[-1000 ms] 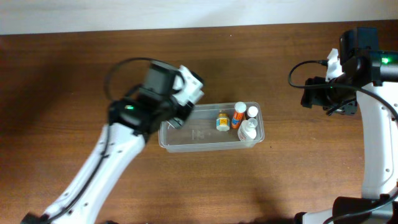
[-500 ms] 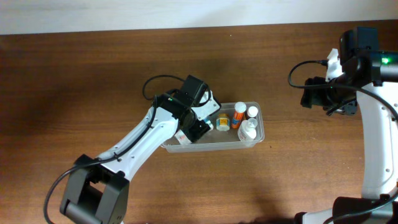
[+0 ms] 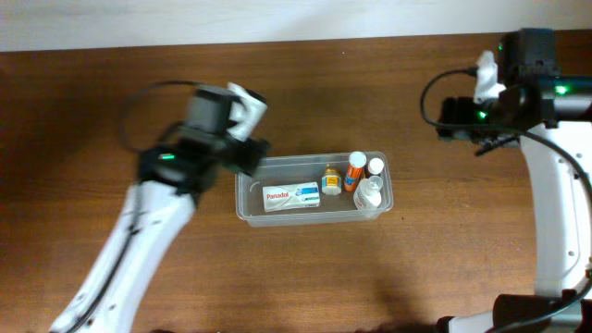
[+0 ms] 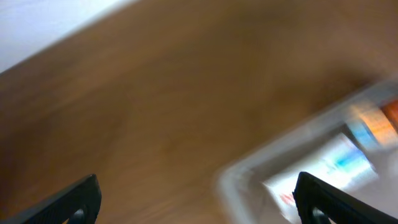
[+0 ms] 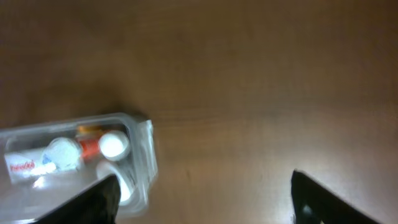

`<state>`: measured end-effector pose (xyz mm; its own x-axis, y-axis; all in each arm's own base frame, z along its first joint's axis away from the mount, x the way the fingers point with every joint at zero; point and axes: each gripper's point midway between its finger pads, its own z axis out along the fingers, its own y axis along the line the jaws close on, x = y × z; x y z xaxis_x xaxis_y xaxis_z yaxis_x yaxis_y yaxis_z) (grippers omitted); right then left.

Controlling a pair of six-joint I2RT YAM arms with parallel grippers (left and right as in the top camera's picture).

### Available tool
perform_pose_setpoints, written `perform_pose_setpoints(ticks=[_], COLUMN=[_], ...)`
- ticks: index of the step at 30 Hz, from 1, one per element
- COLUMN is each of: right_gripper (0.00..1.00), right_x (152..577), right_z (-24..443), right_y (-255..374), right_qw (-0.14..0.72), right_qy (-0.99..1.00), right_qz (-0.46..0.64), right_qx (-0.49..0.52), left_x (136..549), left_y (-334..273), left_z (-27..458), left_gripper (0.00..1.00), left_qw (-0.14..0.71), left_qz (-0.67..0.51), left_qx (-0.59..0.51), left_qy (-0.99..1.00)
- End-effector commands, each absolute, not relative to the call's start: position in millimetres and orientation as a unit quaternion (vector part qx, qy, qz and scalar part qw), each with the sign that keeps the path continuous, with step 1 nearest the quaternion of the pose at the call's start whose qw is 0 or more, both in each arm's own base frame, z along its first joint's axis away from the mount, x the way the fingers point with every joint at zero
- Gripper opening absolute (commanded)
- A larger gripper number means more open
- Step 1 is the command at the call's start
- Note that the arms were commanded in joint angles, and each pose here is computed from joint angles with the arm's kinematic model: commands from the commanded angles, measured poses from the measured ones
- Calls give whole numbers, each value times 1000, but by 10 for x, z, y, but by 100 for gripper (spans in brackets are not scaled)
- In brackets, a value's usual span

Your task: Pack container

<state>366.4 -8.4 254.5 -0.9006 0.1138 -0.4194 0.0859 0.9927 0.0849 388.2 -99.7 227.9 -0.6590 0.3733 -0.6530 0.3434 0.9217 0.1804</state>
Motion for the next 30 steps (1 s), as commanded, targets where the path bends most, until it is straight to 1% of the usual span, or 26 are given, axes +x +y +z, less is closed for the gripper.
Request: perform_pose_setpoints(ticks=[1, 4, 7, 9, 13, 16, 18, 19, 21, 25, 27, 30], right_gripper=[84, 85, 85, 86, 88, 91, 93, 93, 99, 98, 98, 98], right_x=[3806, 3873, 3786, 3706, 3460, 3216, 2991, 2870, 2618, 2158, 2022, 1841], right_z=[2582, 2624, 2685, 2776, 3058, 3210, 3239, 3216, 3088, 2675, 2522, 2283], right_y=[153, 277, 294, 283, 260, 229, 222, 235, 276, 277, 252, 221], right_qw=[243, 259, 260, 267, 308, 355, 388, 403, 426, 444, 447, 438], right_qy=[969, 965, 965, 963, 950, 935, 921, 915, 904, 895, 894, 898], right_qz=[41, 45, 45, 45, 44, 26, 14, 12, 18, 29, 29, 28], right_qx=[2, -14, -11, -6, 1, -1, -6, -10, -22, -34, -34, -34], left_x=[3969, 3853, 3725, 3605, 3252, 2902, 2665, 2544, 2312, 2057, 1983, 1833], left_y=[-436, -99, -17, 27, 34, 27, 29, 29, 27, 30, 30, 30], left_z=[2355, 2263, 2327, 2483, 2906, 3066, 3085, 3074, 2979, 2799, 2735, 2568], left_gripper=[100, 99, 99, 99, 99, 99, 99, 100, 99, 100, 99, 99], left_qw=[370, 339, 336, 350, 415, 456, 480, 491, 506, 537, 536, 508], left_qz=[27, 28, 2, 7, 12, 10, 10, 8, 4, 4, 4, 5], left_qx=[68, 31, 4, -2, -2, -2, -3, -5, -11, -11, -11, -10], left_qy=[926, 940, 942, 937, 910, 890, 877, 871, 863, 844, 844, 861])
